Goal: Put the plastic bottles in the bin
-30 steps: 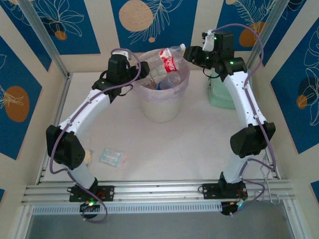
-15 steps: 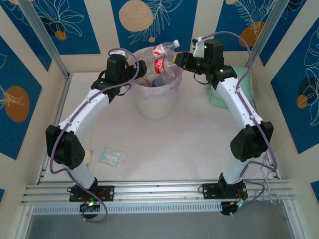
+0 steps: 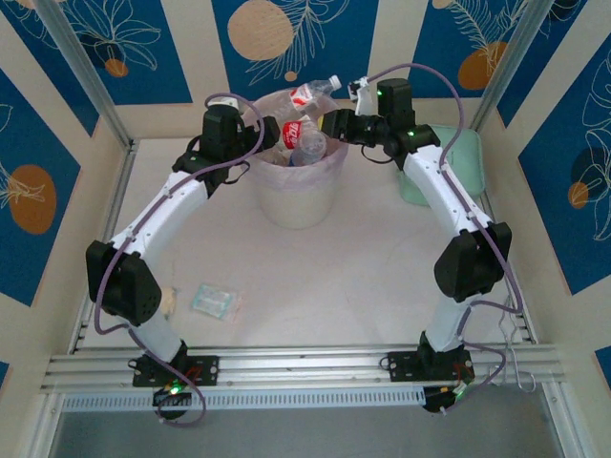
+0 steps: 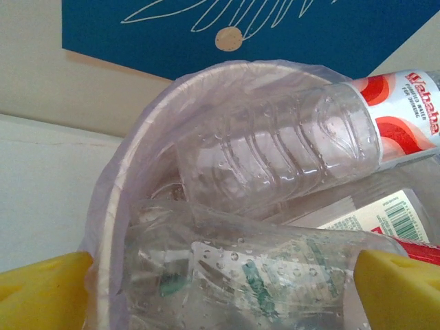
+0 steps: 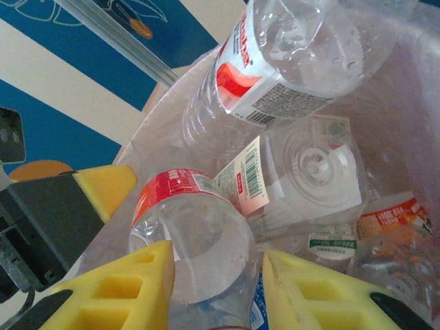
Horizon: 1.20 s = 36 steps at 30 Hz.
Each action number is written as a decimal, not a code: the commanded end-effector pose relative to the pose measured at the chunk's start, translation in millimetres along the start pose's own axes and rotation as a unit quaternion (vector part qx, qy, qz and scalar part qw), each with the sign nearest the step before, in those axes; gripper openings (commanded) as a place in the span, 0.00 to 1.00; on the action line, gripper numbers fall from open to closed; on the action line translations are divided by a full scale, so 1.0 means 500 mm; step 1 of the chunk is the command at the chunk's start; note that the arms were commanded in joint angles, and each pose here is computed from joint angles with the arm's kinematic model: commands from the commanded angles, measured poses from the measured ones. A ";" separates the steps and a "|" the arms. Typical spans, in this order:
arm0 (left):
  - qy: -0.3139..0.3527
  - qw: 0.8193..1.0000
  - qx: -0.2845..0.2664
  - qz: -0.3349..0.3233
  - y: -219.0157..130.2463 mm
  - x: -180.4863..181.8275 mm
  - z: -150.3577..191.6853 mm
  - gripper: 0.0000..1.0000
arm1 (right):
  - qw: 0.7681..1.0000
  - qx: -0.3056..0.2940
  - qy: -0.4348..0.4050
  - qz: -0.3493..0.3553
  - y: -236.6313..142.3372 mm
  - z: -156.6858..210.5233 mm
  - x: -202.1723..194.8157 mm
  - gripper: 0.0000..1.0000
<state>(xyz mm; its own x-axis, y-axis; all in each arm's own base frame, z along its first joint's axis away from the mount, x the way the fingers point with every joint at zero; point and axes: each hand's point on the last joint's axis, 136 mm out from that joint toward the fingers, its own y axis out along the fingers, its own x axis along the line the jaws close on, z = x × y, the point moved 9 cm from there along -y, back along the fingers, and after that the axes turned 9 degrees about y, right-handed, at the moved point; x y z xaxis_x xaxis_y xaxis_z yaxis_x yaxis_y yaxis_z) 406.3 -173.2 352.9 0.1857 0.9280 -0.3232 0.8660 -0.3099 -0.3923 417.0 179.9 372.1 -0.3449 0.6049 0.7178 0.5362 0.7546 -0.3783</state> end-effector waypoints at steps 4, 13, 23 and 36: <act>0.006 1.000 0.009 0.018 -0.017 -0.008 0.002 0.95 | 0.994 0.090 0.014 0.067 -0.028 0.067 -0.028 0.31; 0.012 1.000 0.004 0.017 -0.024 -0.010 -0.009 0.95 | 0.996 -0.041 -0.037 0.064 -0.188 -0.043 0.062 0.78; 0.017 0.999 0.026 -0.014 0.011 0.013 0.016 0.95 | 0.982 -0.169 -0.079 0.043 -0.149 -0.188 0.068 0.59; 0.032 0.997 0.065 -0.004 0.032 0.020 0.059 0.90 | 0.981 -0.154 -0.107 0.049 0.034 -0.233 -0.014 0.49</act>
<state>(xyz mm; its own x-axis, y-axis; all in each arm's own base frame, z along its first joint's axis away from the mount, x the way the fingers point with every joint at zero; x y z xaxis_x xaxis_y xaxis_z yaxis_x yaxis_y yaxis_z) 408.3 -174.5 347.7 0.2032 0.9319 -0.3006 0.8586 -0.3171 -0.4027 531.3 148.0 413.7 -0.3724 0.7366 0.5646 0.7809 0.5774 -0.2382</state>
